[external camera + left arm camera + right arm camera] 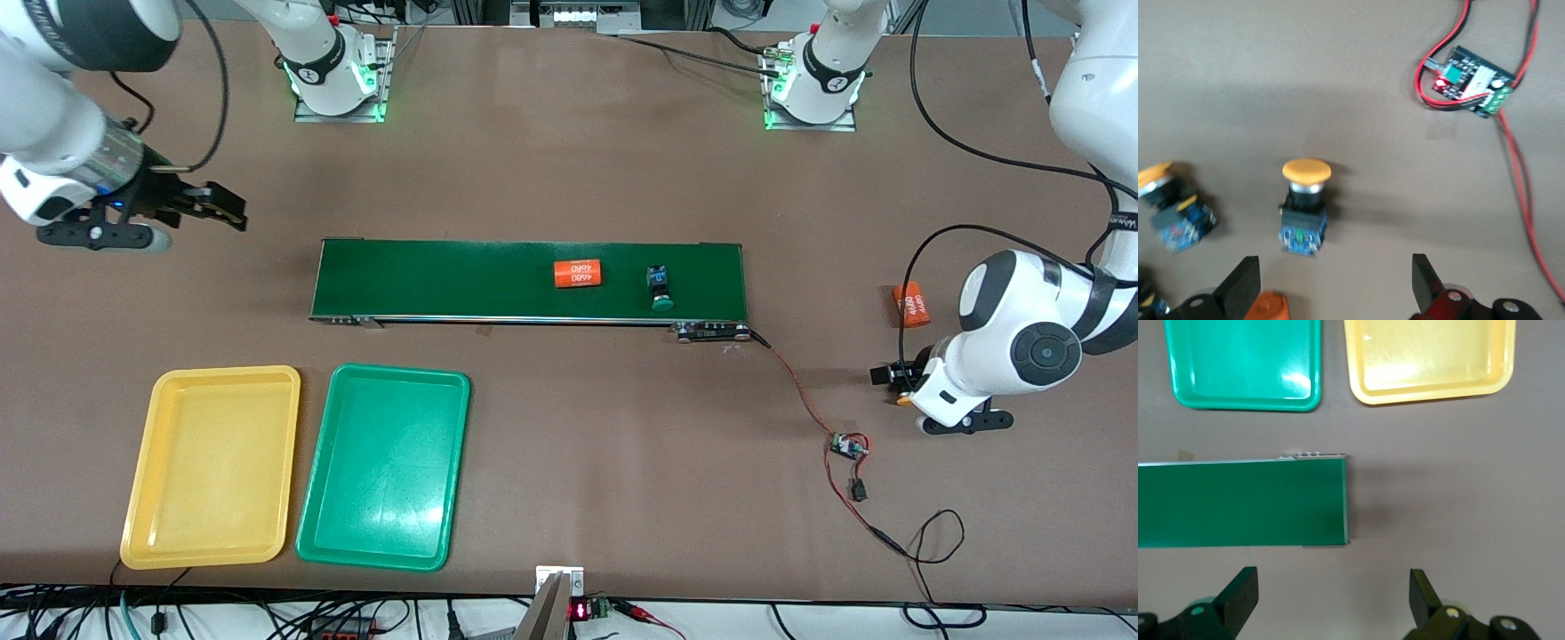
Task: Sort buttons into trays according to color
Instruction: 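Grasp a yellow button with the left gripper while the right gripper reaches the conveyor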
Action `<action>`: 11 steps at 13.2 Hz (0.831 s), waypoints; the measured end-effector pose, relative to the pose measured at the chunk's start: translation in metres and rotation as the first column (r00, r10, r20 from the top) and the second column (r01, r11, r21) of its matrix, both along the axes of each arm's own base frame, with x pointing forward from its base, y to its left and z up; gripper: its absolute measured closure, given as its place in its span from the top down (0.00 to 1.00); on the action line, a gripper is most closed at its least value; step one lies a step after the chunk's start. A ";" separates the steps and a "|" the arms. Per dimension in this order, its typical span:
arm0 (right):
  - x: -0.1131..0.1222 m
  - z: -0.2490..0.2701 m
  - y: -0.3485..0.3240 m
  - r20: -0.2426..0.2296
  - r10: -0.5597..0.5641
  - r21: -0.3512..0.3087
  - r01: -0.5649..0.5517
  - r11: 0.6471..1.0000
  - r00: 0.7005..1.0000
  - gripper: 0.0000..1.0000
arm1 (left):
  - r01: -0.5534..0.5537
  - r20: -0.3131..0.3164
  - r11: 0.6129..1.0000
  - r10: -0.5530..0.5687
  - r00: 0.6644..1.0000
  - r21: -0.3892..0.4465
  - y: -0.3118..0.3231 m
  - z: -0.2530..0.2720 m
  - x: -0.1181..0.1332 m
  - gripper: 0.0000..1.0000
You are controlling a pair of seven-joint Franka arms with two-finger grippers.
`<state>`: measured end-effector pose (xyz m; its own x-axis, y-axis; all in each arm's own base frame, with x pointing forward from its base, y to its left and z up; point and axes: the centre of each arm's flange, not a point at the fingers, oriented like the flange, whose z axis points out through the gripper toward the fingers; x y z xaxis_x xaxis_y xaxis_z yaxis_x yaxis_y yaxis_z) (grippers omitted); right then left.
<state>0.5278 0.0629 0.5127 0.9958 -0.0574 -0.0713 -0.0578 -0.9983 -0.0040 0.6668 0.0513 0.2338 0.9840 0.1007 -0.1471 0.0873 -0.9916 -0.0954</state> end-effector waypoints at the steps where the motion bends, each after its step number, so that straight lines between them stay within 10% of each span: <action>1: 0.000 -0.004 0.021 0.012 -0.012 -0.001 0.012 1.000 1.000 1.00 | 0.009 0.001 1.000 -0.009 1.000 -0.020 0.008 -0.015 -0.004 1.00; 6: 0.003 -0.045 0.123 0.052 -0.064 0.006 0.064 0.998 0.997 1.00 | 0.057 0.011 0.998 -0.057 0.998 0.019 0.030 -0.052 -0.016 1.00; 11: -0.012 -0.081 0.193 0.031 -0.019 -0.001 0.019 1.000 0.999 1.00 | 0.058 0.001 0.998 -0.058 0.998 0.013 0.029 -0.058 -0.018 0.44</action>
<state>0.5159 0.2558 0.4320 0.9963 -0.0760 -0.0405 -0.0762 -0.9971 -0.0044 0.6487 0.0798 0.1757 0.9884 0.0450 -0.1450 0.0293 -0.9937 -0.1084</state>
